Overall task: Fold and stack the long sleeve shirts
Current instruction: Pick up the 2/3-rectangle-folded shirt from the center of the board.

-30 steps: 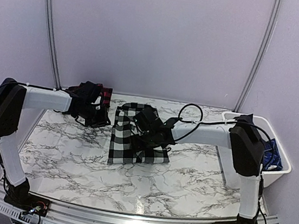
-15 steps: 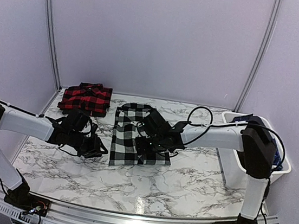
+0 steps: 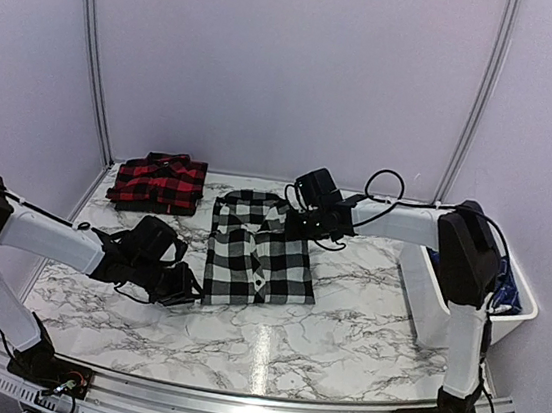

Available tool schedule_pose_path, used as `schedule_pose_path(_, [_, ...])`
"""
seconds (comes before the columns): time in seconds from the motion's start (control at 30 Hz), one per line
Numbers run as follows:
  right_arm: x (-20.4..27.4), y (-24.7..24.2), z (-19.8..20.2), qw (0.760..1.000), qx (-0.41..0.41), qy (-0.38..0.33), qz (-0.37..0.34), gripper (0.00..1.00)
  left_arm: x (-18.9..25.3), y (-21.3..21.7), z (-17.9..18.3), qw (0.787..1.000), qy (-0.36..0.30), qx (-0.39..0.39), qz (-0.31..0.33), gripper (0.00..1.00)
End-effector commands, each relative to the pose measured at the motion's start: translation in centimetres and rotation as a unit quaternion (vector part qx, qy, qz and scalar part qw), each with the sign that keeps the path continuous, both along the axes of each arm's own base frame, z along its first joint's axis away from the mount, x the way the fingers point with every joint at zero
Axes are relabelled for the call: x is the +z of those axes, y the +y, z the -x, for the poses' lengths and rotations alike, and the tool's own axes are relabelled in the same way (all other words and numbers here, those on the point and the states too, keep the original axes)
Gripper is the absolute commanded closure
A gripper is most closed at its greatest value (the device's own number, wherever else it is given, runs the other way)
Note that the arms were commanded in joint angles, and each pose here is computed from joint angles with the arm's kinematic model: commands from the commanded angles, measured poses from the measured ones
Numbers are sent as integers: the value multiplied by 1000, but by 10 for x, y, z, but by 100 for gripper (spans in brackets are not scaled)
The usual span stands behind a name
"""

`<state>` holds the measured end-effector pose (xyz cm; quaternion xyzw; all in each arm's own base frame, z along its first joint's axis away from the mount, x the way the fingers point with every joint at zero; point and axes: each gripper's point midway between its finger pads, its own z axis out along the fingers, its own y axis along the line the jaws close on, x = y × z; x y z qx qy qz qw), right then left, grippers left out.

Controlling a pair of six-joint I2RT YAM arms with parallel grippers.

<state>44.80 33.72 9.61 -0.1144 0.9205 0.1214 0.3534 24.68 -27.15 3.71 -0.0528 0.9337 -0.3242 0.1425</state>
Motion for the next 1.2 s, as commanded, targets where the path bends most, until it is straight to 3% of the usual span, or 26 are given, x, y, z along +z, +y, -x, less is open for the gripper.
schedule_pose_path(0.0, [-22,5,-22,1000,14,6,16,60,-7,5,7,1000,7,8,-13,69])
schedule_pose_path(0.27, [-57,8,-22,998,19,41,33,48,-5,-1,15,1000,13,1,-7,68])
schedule_pose_path(0.53, [18,-8,-11,1000,16,-2,25,34,-3,2,15,1000,8,11,-5,68])
schedule_pose_path(0.73, [39,-28,39,999,42,-2,-16,36,2,-1,17,1000,-2,1,4,68])
schedule_pose_path(1.0, [10,-55,122,997,74,19,-25,44,15,-2,17,998,-58,-36,-11,68])
schedule_pose_path(1.17, [-17,-56,154,994,105,24,-1,47,11,6,14,993,-90,-39,-61,68])
